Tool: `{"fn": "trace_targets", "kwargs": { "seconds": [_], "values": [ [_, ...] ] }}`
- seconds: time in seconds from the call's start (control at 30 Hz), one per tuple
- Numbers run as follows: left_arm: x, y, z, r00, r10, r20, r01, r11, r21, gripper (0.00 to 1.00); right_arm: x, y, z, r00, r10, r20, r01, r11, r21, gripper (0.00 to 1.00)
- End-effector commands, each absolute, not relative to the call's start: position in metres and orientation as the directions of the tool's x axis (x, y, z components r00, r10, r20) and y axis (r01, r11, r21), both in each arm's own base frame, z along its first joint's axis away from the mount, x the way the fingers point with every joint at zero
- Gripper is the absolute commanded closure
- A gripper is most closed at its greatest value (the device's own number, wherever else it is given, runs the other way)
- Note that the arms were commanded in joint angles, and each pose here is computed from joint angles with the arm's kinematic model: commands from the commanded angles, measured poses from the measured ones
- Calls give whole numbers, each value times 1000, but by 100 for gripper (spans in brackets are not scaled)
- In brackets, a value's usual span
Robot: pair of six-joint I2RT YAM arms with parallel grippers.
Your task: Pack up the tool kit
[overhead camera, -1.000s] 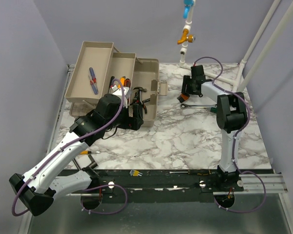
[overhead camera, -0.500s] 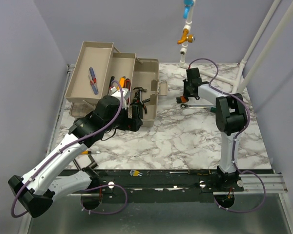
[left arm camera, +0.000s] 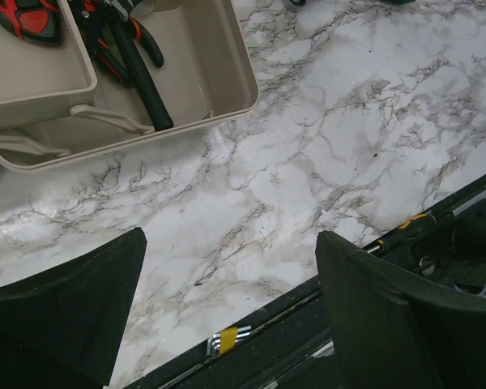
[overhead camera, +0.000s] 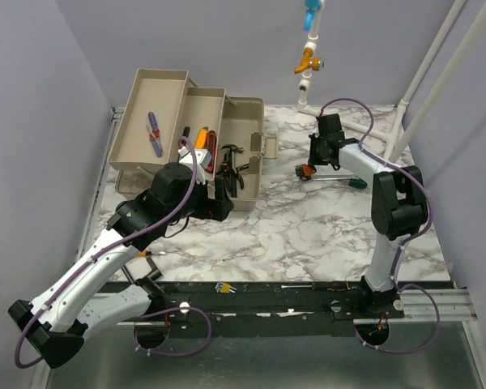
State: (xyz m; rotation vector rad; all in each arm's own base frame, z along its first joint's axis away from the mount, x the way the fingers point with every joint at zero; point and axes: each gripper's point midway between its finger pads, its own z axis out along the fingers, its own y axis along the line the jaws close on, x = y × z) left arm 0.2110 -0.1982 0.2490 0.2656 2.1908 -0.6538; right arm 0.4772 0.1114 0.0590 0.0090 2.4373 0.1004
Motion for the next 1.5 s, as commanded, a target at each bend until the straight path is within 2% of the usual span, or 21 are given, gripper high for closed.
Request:
{"fn": "trace_targets", "kwargs": {
  "seconds": [0.0, 0.17, 0.4, 0.73, 0.93, 1.2, 1.23, 1.27, 1.33, 1.37, 1.4, 1.47],
  "values": [
    [208, -197, 247, -641, -34, -767, 394, 843, -366, 12, 468, 137, 106, -727, 75, -683, -96, 973, 209, 99],
    [209, -195, 249, -635, -41, -771, 388, 847, -364, 12, 458, 167, 160, -672, 98, -734, -193, 934, 301, 99],
    [215, -180, 258, -613, -71, -787, 325, 885, -333, 12, 453, 248, 235, -572, 53, -819, -371, 873, 316, 99],
    [230, -78, 347, -400, -105, -910, 93, 984, -155, 9, 463, 395, 280, -414, 65, -908, -555, 772, 308, 99],
    [251, -40, 373, -350, -167, -922, -20, 985, -171, 4, 511, 435, 287, -236, 138, -962, -563, 787, 252, 99],
    [288, 1, 391, -316, -330, -890, -145, 943, -298, 4, 573, 440, 278, -21, 76, -997, -468, 880, 76, 99],
    [291, 5, 391, -314, -350, -883, -148, 936, -319, 4, 576, 440, 278, -3, 73, -997, -458, 886, 66, 93],
    [296, 10, 391, -306, -369, -878, -155, 929, -336, 4, 579, 439, 280, 17, 76, -997, -450, 891, 60, 71],
    [301, 16, 390, -296, -390, -872, -143, 921, -363, 4, 576, 440, 287, 15, 97, -995, -458, 886, 79, 20],
    [303, 17, 390, -290, -396, -871, -131, 918, -374, 4, 572, 440, 291, 3, 109, -994, -469, 878, 95, 12],
    [304, 22, 389, -279, -407, -870, -134, 914, -384, 4, 566, 439, 295, -13, 125, -992, -481, 869, 116, 8],
    [307, 24, 388, -268, -416, -869, -114, 909, -401, 4, 551, 439, 300, -38, 134, -990, -519, 844, 134, 8]
  ]
}}
